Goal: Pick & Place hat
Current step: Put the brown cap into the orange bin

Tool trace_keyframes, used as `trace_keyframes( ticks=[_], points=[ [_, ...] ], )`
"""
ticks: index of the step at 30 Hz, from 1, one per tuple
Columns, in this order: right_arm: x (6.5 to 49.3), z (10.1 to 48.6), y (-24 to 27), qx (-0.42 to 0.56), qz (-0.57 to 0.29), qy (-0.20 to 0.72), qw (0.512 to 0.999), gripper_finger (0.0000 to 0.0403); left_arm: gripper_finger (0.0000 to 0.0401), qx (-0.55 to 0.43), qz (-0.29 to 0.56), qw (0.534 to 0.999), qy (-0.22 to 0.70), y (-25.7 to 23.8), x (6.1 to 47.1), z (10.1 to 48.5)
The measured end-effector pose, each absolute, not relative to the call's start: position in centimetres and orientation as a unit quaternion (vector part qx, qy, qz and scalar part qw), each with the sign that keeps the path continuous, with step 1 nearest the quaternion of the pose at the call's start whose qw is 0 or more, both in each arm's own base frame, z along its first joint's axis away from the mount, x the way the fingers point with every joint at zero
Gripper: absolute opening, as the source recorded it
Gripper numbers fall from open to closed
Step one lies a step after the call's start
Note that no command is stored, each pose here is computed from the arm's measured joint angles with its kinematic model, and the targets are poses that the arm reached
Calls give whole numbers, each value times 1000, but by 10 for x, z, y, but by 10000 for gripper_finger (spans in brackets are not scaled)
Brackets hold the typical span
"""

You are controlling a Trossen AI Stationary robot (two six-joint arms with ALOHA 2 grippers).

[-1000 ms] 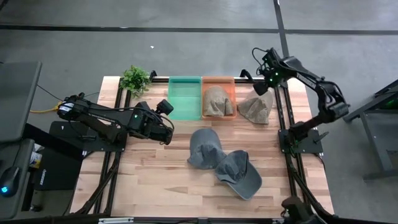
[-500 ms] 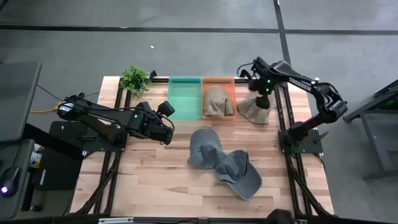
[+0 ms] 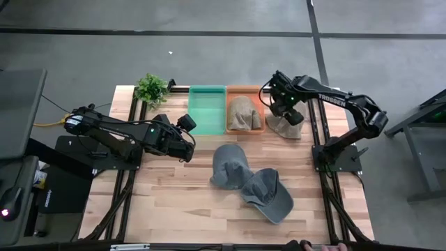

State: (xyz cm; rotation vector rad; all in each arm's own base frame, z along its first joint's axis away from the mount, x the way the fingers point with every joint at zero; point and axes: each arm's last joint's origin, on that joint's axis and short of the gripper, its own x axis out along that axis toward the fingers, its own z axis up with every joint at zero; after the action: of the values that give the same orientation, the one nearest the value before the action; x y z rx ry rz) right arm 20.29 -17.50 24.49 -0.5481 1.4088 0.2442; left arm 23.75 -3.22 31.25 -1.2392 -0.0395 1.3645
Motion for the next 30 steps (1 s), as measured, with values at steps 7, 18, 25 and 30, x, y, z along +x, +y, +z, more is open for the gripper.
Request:
trace_keyframes(
  ticks=[7, 18, 25, 30],
  points=[
    [200, 244, -176, -262, 134, 638, 712, 246, 275, -531, 590, 608, -15, -32, 238, 313],
    [196, 221, -179, -279, 113, 648, 700, 246, 275, -527, 589, 613, -11, -32, 238, 313],
    [202, 223, -182, -275, 88, 616, 733, 246, 275, -524, 589, 615, -7, -32, 238, 313],
    [204, 216, -186, -261, 95, 619, 735, 245, 275, -525, 589, 615, -6, -32, 238, 313]
  ],
)
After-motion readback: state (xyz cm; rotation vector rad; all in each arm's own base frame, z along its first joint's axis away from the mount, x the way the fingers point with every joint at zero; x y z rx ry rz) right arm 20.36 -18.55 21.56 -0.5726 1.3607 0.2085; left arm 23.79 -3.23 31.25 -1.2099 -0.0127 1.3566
